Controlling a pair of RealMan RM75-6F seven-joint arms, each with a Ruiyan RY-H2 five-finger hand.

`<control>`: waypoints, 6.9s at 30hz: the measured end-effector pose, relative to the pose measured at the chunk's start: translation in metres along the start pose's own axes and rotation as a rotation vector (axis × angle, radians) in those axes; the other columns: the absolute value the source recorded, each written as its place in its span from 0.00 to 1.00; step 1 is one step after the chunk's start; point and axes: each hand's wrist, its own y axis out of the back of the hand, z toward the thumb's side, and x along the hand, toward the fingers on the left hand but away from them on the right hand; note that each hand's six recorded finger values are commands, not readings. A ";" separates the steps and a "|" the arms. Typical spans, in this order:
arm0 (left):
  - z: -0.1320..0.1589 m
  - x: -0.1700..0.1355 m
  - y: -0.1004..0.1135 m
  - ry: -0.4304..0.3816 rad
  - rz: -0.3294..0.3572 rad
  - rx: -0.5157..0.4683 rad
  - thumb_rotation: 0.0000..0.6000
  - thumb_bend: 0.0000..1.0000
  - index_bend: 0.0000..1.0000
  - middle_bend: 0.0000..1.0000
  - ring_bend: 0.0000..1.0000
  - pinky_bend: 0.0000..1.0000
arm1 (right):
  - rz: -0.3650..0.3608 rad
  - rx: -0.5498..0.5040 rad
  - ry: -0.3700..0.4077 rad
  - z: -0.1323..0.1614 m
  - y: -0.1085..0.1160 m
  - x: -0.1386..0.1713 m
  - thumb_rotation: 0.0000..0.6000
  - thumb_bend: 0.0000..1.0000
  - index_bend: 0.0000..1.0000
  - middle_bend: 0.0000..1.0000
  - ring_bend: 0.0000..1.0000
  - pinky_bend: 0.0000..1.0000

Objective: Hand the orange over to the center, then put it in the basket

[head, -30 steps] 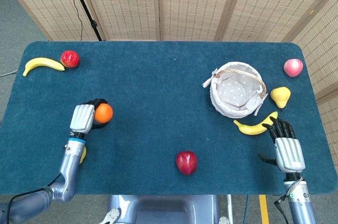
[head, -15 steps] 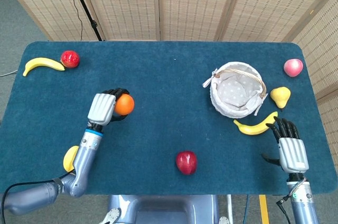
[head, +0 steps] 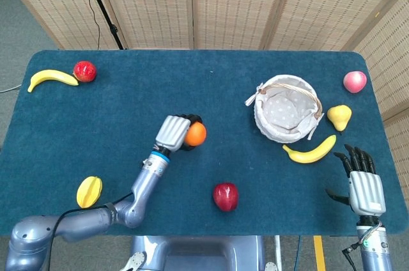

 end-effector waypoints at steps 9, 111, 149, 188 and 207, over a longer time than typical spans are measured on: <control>0.044 -0.008 -0.048 -0.083 -0.082 -0.018 1.00 0.30 0.68 0.55 0.43 0.49 | -0.024 0.005 -0.026 -0.006 0.008 0.008 1.00 0.00 0.20 0.09 0.04 0.06; -0.169 -0.289 0.101 0.315 0.116 0.141 1.00 0.15 0.21 0.15 0.10 0.15 | -0.030 -0.012 0.103 0.032 0.009 0.001 1.00 0.00 0.16 0.07 0.04 0.06; -0.190 -0.291 0.087 0.360 0.099 0.097 1.00 0.16 0.21 0.15 0.10 0.15 | 0.436 0.034 0.610 0.234 -0.057 -0.036 1.00 0.00 0.00 0.00 0.01 0.06; -0.213 -0.293 0.074 0.420 0.067 0.057 1.00 0.15 0.21 0.15 0.10 0.15 | 0.512 -0.168 0.532 0.326 -0.123 -0.084 1.00 0.00 0.00 0.00 0.01 0.06; -0.214 -0.294 0.071 0.418 0.060 0.034 1.00 0.15 0.21 0.15 0.10 0.15 | 0.530 -0.280 0.436 0.319 -0.159 -0.092 1.00 0.12 0.67 0.56 0.56 0.65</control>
